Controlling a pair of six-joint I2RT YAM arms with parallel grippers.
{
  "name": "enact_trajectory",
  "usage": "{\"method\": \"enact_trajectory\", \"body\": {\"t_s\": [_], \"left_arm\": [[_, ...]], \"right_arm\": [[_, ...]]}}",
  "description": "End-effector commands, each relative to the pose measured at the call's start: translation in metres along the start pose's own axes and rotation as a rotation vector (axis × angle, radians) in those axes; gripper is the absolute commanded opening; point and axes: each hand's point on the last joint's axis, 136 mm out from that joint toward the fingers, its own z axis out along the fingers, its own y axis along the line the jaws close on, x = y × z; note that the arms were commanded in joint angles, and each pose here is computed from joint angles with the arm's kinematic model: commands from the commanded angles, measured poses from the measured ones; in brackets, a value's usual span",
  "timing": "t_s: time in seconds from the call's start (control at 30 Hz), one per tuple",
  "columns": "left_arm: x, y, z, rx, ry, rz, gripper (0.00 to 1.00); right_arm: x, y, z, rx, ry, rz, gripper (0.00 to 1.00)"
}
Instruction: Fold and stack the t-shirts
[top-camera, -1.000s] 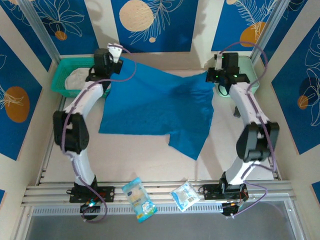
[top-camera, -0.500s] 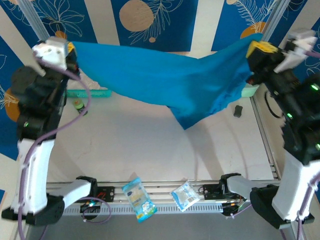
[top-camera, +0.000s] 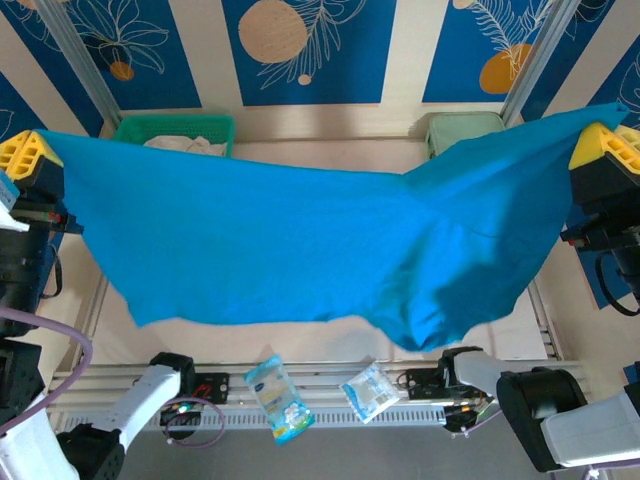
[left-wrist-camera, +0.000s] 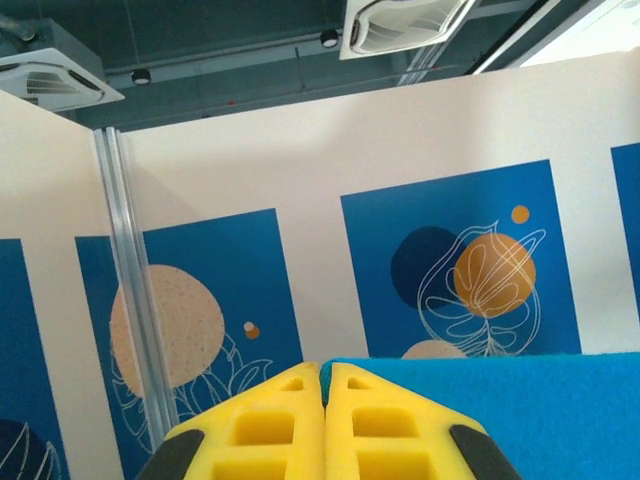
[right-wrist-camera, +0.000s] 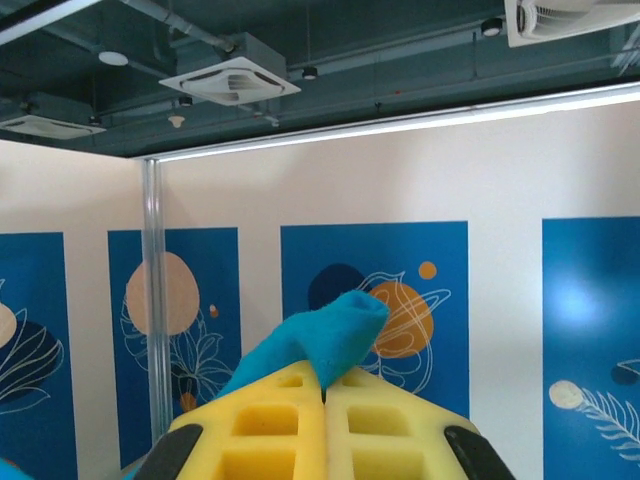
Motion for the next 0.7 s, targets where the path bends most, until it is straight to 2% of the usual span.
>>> {"method": "enact_trajectory", "body": {"t_s": [0.0, 0.2, 0.33, 0.5, 0.67], "left_arm": [[0.01, 0.004, 0.006, -0.027, 0.051, 0.037, 0.0], [0.023, 0.0, 0.023, -0.023, 0.08, 0.049, 0.0], [0.056, -0.01, 0.052, -0.002, 0.149, 0.059, 0.0], [0.137, -0.034, 0.101, 0.045, 0.286, 0.062, 0.0], [0.262, -0.069, 0.158, 0.102, 0.474, 0.043, 0.0]], "right_arm": [[0.001, -0.009, 0.004, 0.044, 0.002, 0.003, 0.0], [0.022, -0.033, 0.033, 0.12, 0.066, -0.03, 0.0], [0.056, -0.06, 0.065, 0.195, 0.173, -0.052, 0.0], [0.135, -0.109, 0.116, 0.317, 0.385, -0.07, 0.0], [0.259, -0.171, 0.182, 0.418, 0.624, -0.098, 0.0]]}}
